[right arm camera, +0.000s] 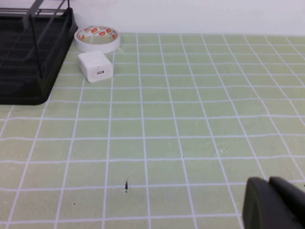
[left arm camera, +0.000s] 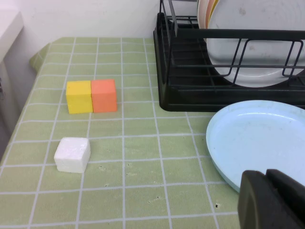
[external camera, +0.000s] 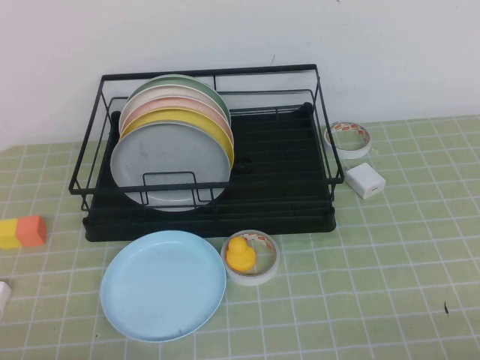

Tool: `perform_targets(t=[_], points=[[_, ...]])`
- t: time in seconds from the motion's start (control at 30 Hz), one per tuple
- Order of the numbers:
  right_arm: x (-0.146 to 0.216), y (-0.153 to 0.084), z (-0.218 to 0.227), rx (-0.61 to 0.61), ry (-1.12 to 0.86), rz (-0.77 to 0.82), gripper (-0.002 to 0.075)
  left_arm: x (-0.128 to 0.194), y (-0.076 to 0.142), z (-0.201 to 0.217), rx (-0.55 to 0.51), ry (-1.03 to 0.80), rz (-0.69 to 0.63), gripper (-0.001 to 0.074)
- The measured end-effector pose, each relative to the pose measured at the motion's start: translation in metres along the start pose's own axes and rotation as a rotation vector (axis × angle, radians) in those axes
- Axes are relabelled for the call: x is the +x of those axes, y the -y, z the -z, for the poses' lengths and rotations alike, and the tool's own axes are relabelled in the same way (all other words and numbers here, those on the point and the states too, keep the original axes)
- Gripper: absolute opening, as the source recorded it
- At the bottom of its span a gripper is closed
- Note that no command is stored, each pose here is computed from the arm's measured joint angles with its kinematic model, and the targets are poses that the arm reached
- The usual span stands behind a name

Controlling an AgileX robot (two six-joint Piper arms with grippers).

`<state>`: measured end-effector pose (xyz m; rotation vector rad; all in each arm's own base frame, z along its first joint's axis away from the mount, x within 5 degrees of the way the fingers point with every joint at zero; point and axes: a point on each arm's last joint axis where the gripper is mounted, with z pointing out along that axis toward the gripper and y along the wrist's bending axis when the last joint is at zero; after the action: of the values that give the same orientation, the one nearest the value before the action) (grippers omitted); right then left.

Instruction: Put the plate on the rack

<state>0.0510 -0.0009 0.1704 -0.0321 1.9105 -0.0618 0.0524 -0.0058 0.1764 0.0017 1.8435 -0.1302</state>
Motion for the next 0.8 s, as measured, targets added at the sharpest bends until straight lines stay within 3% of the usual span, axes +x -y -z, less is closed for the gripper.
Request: perform_targets(t=[0.8], points=[[-0.0007, 0.0001, -0.0003, 0.001, 0.012, 0.0, -0.0002, -0.0021, -0.0001, 0.0, -0.002, 0.023, -0.006, -0.0002]])
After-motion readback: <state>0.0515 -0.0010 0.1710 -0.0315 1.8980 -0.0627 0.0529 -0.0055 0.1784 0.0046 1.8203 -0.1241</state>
